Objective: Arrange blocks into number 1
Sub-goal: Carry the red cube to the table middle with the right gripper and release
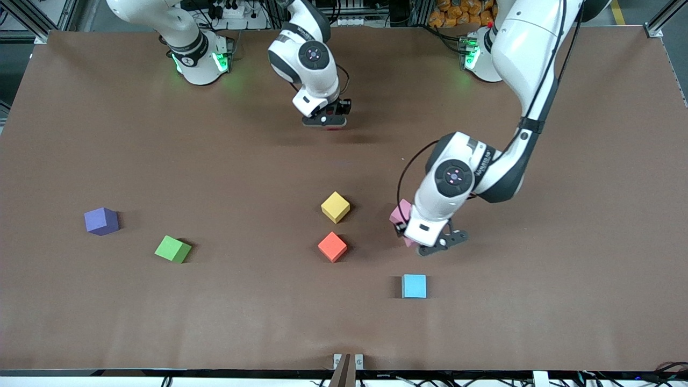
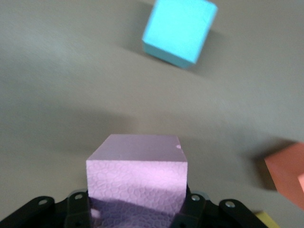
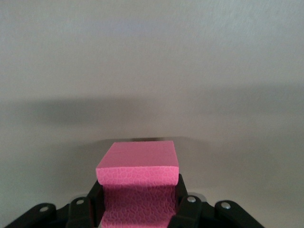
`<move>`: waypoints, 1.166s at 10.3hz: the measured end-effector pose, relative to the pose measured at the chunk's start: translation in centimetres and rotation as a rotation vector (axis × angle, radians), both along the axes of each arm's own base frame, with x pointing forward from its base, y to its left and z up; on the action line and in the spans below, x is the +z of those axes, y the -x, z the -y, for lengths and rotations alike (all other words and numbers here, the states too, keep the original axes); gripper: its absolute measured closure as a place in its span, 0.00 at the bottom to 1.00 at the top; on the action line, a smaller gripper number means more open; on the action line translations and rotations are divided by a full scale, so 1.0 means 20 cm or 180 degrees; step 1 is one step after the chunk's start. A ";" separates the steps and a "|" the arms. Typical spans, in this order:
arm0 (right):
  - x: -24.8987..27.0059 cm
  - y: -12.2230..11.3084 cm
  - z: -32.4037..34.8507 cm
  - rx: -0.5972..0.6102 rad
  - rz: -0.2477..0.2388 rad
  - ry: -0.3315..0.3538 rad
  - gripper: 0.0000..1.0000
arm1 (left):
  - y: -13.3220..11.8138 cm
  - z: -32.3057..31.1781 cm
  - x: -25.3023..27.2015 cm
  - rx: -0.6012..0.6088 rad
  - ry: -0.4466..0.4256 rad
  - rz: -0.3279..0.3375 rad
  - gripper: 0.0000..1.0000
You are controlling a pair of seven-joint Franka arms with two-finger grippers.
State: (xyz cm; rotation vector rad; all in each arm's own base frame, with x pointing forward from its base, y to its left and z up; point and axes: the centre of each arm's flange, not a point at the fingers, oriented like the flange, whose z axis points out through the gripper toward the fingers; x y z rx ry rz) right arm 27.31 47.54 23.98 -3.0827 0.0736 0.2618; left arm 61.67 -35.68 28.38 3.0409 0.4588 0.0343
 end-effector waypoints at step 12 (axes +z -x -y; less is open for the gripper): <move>-0.14 0.15 -0.04 -0.0061 0.0018 0.0191 0.41 | 0.72 0.21 0.11 -0.0896 -0.0114 -0.0271 0.41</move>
